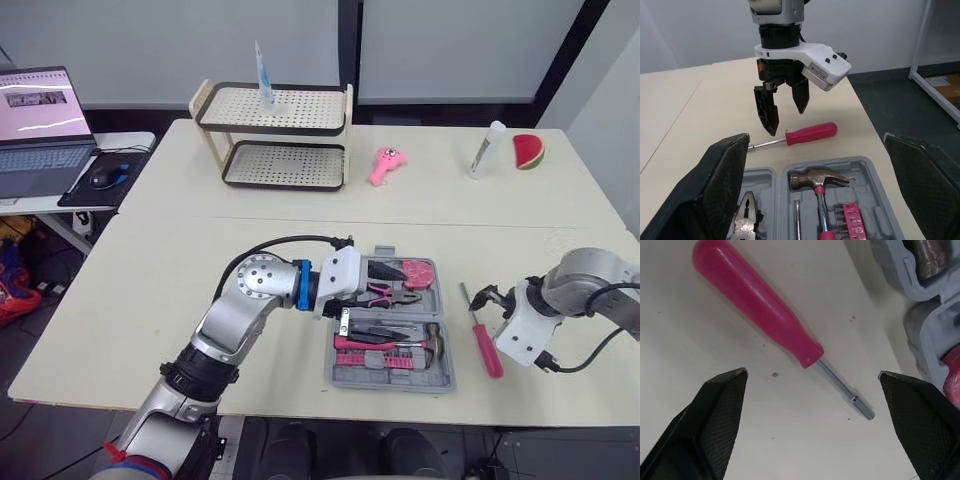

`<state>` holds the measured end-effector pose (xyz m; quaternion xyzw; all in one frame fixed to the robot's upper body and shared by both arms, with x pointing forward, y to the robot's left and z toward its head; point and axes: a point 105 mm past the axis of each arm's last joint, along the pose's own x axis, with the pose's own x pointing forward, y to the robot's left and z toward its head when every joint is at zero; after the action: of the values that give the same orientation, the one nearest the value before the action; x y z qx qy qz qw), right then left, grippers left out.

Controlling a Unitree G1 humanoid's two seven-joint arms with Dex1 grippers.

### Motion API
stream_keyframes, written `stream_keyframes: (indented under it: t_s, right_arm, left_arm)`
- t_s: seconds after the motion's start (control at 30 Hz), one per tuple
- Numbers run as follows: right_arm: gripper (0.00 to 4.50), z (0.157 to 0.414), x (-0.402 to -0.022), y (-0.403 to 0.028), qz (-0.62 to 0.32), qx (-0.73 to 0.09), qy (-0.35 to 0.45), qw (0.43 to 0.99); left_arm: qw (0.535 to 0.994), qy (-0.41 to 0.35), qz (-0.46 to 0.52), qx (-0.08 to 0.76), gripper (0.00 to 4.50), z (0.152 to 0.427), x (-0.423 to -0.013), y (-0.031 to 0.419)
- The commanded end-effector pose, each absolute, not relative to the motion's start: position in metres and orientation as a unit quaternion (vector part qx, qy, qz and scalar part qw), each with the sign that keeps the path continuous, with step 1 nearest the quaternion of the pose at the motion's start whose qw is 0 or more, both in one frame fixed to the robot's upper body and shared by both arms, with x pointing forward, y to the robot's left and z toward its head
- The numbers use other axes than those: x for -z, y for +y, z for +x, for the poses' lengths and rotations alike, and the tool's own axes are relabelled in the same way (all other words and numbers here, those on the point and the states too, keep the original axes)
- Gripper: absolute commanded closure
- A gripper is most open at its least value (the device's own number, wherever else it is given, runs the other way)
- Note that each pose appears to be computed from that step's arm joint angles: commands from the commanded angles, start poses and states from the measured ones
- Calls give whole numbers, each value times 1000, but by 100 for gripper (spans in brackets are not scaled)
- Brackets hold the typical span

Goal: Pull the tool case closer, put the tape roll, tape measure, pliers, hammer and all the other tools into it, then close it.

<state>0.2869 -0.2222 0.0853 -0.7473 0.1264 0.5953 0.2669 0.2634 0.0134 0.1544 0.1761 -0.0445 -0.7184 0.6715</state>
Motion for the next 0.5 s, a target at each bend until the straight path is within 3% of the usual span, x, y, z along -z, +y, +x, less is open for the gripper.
stream_keyframes:
  t_s: [0.03,0.3,0.4,0.5]
  right_arm:
    - [4,288,-87,-220,-754,-598,124,240]
    - [4,279,-67,-222,-746,-621,139,197]
    - [57,280,-61,-222,-745,-623,140,193]
    - [158,286,-56,-223,-748,-618,145,194]
  left_arm:
    - [669,-64,180,718,0,258,-164,11]
    - [675,-59,179,713,0,256,-162,13]
    - [677,-56,180,712,0,256,-161,13]
    - [677,-55,179,712,0,256,-162,12]
